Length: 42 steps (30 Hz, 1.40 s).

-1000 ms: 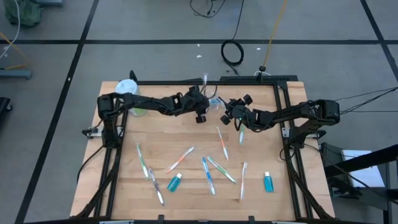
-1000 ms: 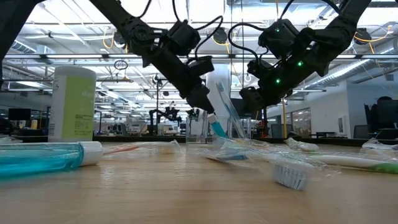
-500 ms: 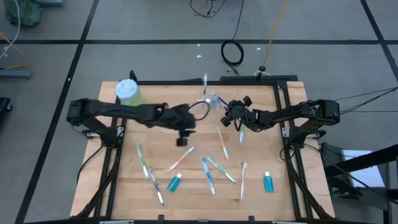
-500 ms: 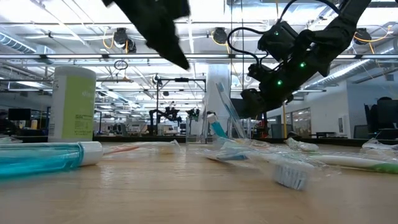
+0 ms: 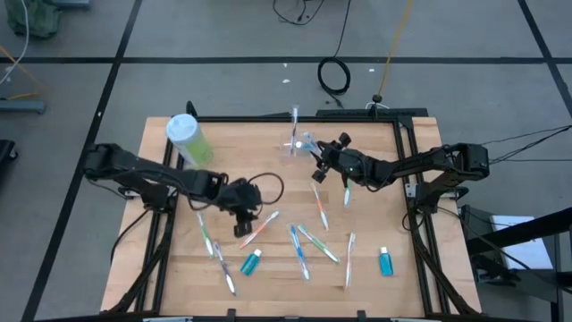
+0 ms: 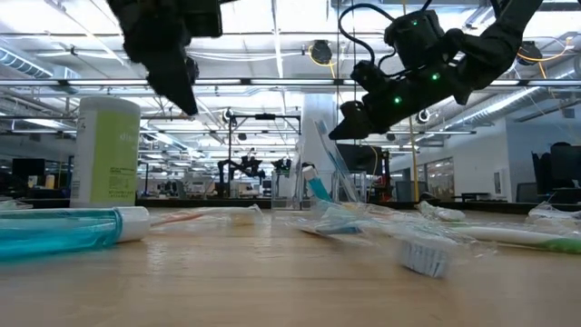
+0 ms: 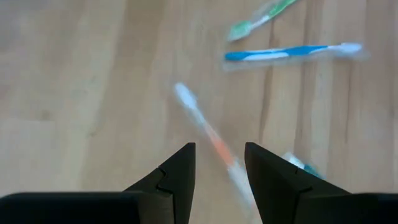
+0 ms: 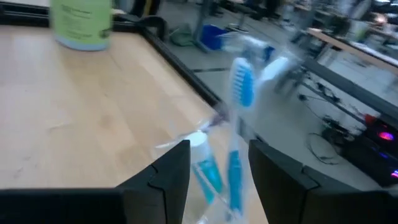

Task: Pick & Place toothbrushing station
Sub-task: Put the left orange toothbrush into the transparent organizer

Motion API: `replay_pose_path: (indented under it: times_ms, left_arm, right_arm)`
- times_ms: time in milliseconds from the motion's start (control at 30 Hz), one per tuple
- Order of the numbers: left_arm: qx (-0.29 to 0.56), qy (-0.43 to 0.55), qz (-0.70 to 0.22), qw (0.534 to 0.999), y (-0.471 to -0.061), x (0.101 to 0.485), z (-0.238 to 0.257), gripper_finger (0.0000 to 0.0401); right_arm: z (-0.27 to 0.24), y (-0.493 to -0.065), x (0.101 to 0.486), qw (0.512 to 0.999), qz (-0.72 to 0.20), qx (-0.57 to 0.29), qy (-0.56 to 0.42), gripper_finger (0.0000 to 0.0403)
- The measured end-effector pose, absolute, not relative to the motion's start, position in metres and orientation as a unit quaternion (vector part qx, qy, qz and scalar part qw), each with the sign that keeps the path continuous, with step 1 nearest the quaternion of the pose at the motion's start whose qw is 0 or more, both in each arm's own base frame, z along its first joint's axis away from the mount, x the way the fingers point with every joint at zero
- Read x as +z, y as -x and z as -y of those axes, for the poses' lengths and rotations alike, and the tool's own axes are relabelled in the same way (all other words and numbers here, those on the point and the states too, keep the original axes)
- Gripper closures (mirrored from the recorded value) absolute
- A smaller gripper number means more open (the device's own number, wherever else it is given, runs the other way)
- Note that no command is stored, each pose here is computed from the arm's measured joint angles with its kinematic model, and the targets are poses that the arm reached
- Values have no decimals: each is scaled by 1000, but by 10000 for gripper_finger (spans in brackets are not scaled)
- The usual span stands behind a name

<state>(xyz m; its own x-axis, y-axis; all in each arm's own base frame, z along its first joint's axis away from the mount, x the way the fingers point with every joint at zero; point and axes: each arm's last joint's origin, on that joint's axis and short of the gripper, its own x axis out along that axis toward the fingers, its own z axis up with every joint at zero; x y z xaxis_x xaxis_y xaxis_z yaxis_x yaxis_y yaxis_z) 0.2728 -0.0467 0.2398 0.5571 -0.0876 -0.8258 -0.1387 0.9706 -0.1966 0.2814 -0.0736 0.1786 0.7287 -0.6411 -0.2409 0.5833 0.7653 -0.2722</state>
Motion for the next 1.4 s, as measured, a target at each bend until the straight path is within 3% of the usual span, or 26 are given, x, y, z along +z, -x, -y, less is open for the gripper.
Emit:
replay_pose_path:
  times_ms: [167, 333, 667, 867, 1067, 1167, 1400]
  left_arm:
    - [-3, 173, -402, 899, -274, 208, 61, 256]
    - [61, 226, -376, 896, -282, 181, 53, 256]
    - [94, 222, -442, 864, -302, 123, 34, 256]
    - [88, 209, -445, 866, -305, 119, 30, 256]
    - [72, 177, -445, 875, -304, 121, 30, 257]
    - [73, 171, -447, 875, -305, 119, 30, 271]
    - [67, 139, -440, 885, -305, 121, 29, 350]
  right_arm:
    - [74, -280, 175, 923, -181, -327, 92, 248]
    - [74, -280, 175, 925, -176, -330, 75, 248]
    - [72, -281, 174, 931, -147, -333, -25, 248]
    - [69, -283, 173, 949, -149, -273, -46, 248]
    - [69, -283, 173, 950, -148, -270, -47, 248]
    - [69, -283, 173, 950, -148, -270, -47, 248]
    - [69, -283, 173, 950, -148, -270, -47, 248]
